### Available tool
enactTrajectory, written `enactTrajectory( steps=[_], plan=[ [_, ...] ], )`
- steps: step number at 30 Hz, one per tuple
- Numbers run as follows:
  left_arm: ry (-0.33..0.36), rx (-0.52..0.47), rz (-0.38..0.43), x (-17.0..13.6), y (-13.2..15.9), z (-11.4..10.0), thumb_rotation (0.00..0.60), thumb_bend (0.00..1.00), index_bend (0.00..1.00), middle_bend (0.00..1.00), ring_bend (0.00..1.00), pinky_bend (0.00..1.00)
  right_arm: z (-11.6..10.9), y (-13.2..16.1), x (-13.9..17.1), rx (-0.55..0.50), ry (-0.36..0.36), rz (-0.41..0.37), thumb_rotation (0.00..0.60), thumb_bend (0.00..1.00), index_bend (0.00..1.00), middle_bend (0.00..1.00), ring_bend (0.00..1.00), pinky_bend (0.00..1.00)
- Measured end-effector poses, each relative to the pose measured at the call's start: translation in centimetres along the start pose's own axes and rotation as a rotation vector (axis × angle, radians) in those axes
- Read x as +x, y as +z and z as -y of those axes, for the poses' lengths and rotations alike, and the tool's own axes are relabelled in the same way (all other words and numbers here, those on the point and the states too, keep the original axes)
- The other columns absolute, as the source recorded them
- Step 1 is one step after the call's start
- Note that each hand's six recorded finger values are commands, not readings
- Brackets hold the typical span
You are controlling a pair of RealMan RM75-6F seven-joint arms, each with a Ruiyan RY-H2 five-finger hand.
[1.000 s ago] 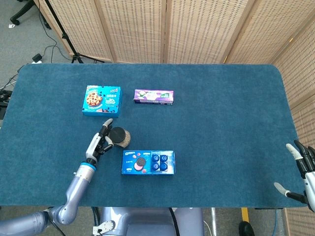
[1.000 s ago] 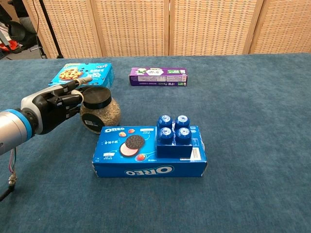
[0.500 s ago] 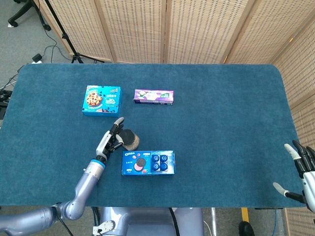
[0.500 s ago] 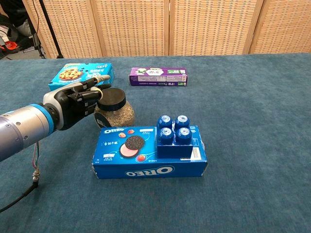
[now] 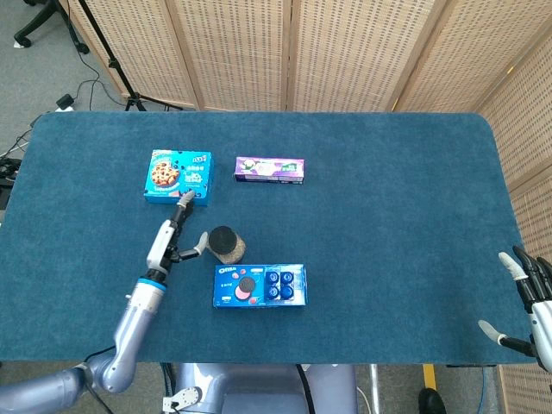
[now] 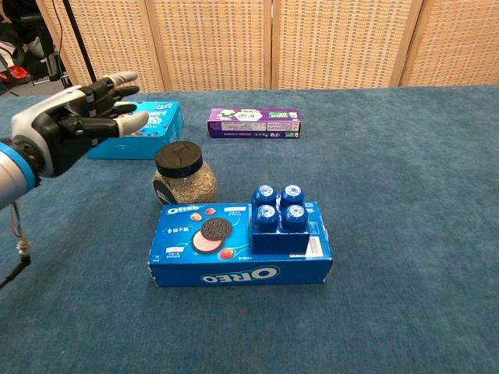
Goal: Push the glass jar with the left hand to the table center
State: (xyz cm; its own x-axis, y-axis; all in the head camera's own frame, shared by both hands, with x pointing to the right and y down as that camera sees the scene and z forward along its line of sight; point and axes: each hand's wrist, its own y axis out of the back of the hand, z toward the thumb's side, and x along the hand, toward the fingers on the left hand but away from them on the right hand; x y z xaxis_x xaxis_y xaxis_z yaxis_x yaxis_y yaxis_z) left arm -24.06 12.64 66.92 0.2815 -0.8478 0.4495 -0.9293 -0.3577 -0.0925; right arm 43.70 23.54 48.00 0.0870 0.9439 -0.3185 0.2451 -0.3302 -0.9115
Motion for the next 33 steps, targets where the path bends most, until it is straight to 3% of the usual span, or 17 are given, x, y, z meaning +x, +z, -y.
enactTrajectory(
  steps=[3, 12, 21, 26, 33],
  plan=[
    [0.006, 0.126, 0.039, -0.6, 0.7, -1.5, 0.6, 0.0, 0.0, 0.0, 0.0, 0.0, 0.0, 0.0, 0.0, -0.002, -0.001, -0.002, 0.6, 0.0, 0.0, 0.0, 0.0, 0.0],
    [0.025, 0.7, 0.068, -1.4, 1.4, -5.1, 0.6, 0.0, 0.0, 0.0, 0.0, 0.0, 0.0, 0.1, 0.0, -0.007, 0.0, -0.003, 0.6, 0.0, 0.0, 0.0, 0.0, 0.0],
    [-0.002, 1.077, 0.109, -1.1, 1.3, -5.3, 0.6, 0.0, 0.0, 0.0, 0.0, 0.0, 0.1, 0.0, -0.1, -0.006, 0.005, 0.001, 0.6, 0.0, 0.0, 0.0, 0.0, 0.0],
    [-0.023, 1.18, 0.13, -0.5, 0.9, -4.0, 0.6, 0.0, 0.0, 0.0, 0.0, 0.0, 0.1, 0.1, -0.1, -0.006, 0.006, 0.001, 0.6, 0.0, 0.0, 0.0, 0.0, 0.0],
    [-0.041, 1.184, 0.116, 0.2, -0.3, -1.6, 0.6, 0.0, 0.0, 0.0, 0.0, 0.0, 0.1, 0.0, -0.1, -0.007, 0.007, 0.002, 0.6, 0.0, 0.0, 0.0, 0.0, 0.0]
  ],
)
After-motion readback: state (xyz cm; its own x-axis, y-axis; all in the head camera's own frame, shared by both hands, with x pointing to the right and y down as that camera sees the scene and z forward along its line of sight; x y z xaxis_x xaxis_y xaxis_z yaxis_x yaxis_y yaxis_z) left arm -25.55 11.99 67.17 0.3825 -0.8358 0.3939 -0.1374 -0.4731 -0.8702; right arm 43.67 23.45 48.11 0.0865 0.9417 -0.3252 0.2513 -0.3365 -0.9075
